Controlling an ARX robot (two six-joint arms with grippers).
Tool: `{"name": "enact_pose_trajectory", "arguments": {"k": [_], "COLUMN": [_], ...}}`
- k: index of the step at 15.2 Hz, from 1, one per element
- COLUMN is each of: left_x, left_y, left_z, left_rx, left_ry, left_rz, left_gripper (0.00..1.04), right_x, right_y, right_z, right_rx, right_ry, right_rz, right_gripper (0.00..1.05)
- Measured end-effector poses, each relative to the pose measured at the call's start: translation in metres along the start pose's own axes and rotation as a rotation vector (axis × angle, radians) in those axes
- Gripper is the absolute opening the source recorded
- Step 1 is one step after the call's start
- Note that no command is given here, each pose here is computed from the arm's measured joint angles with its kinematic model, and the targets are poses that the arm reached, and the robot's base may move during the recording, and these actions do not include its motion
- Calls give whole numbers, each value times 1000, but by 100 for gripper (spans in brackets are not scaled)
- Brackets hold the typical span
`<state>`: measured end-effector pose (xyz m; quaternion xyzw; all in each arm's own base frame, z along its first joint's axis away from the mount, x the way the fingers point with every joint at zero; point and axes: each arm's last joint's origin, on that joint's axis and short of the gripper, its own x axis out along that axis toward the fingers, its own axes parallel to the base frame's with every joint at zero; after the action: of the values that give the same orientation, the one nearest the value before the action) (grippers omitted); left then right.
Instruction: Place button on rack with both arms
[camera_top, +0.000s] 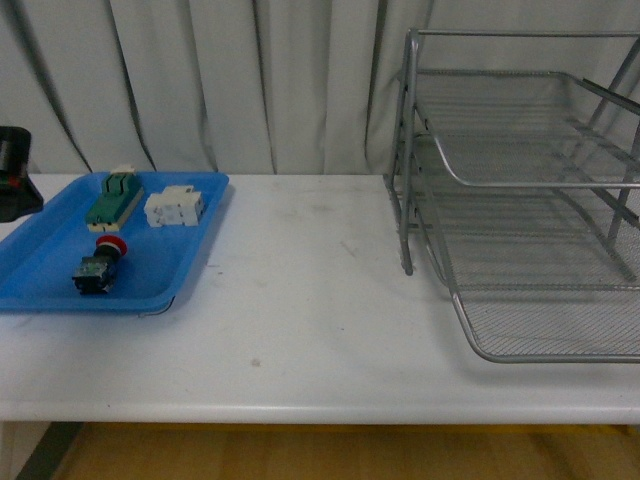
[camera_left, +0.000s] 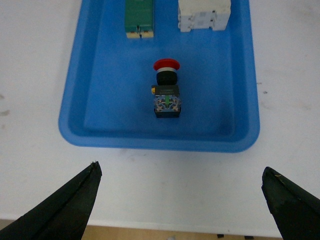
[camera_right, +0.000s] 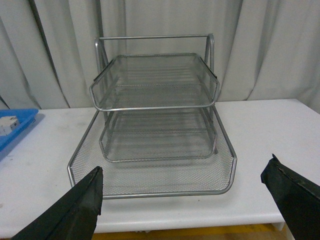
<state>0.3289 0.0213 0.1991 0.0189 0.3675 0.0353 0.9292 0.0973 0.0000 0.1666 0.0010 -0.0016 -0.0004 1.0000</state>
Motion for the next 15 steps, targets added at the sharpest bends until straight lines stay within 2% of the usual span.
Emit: {"name": "enact_pose_trajectory", "arguments": {"k": [3, 7, 11, 15], "left_x": [67, 130, 174, 198], "left_y": [4, 5, 3, 7], "left_z": [11, 28, 26, 21], "left_rx": [-28, -43, -49, -76], "left_ry": [136, 208, 260, 271], "left_rz": [-27, -55, -67, -61], "left_gripper": [98, 98, 98, 98], "right_x": [0, 0, 0, 0], "right_y": [0, 0, 0, 0], "right_z": [0, 0, 0, 0], "right_rx": [0, 0, 0, 0], "right_ry": [0, 0, 0, 0], "right_rz": [0, 0, 0, 0], "right_gripper": [98, 98, 98, 98]}}
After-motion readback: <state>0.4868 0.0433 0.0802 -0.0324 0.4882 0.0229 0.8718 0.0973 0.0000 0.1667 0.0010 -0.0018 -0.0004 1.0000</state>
